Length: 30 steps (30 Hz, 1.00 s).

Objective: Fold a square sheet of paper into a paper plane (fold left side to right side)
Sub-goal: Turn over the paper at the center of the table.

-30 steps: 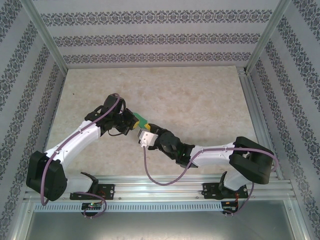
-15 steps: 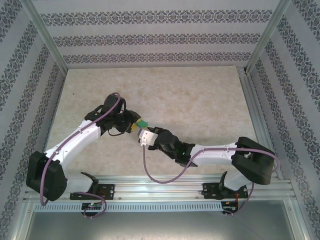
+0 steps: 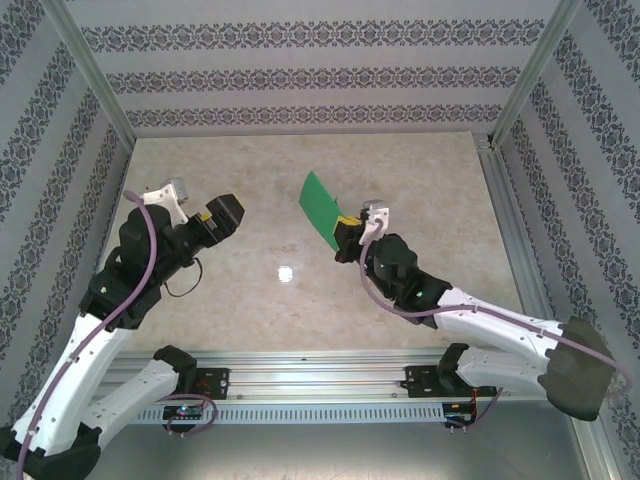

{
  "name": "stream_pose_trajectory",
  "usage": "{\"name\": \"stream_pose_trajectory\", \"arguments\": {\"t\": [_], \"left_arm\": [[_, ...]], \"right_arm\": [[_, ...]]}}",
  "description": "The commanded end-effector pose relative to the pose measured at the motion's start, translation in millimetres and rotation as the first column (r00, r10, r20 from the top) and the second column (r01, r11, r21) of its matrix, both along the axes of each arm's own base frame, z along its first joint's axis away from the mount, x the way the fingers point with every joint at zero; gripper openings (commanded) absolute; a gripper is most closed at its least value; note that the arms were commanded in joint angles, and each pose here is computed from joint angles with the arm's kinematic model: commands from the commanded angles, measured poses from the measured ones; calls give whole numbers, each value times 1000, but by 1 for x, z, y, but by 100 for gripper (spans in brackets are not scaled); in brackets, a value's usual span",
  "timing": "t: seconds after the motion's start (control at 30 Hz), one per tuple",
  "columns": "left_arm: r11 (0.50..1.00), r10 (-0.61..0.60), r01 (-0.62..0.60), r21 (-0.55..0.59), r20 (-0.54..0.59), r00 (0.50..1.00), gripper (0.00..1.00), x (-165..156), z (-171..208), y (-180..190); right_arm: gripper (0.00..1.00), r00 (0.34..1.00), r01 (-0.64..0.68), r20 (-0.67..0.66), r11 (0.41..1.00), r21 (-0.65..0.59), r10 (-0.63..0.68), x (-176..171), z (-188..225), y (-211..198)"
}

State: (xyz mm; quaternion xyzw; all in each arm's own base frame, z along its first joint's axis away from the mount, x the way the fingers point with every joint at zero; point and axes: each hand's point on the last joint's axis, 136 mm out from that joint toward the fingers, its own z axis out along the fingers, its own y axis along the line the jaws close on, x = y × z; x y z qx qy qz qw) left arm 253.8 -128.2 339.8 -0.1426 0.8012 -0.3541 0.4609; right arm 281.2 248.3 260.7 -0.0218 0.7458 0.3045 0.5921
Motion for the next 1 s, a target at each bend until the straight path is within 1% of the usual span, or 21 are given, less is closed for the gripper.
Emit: {"name": "stream_pose_trajectory", "arguments": {"t": [0.0,0.1,0.17,0.27,0.33,0.37,0.47,0.6,0.83,0.97], "left_arm": [[996,-89,88,13,19,996,100,8,-25,-18],[987,-148,146,-73,-34,988,100,9,-50,-35],[975,-190,179,-136,-79,979,100,10,-69,-48],[952,-236,202,-230,-133,963,100,13,-92,-62],[930,-263,207,-303,-158,952,100,14,-104,-70],[917,-274,204,-343,-169,947,99,15,-110,-74],[887,-304,202,-414,-197,932,96,16,-122,-83],[873,-317,197,-446,-212,925,94,19,-126,-89],[845,-320,164,-509,-237,917,88,25,-136,-98],[840,-322,141,-524,-271,907,87,25,-149,-104]], "right_arm": [[0,973,192,-200,893,408,-118,3,-7,-28],[0,945,292,-288,797,529,-155,3,-15,-42],[0,921,350,-362,718,601,-146,4,-29,-46],[0,906,376,-409,644,666,-106,6,-40,-41],[0,903,380,-420,616,691,-86,8,-46,-37],[0,905,377,-418,604,702,-78,10,-48,-34],[0,909,363,-414,594,718,-56,15,-51,-25],[0,912,347,-409,586,732,-30,21,-55,-14],[0,872,412,-489,567,713,-19,27,-110,-4],[0,856,440,-516,532,723,-6,27,-136,2]]}}
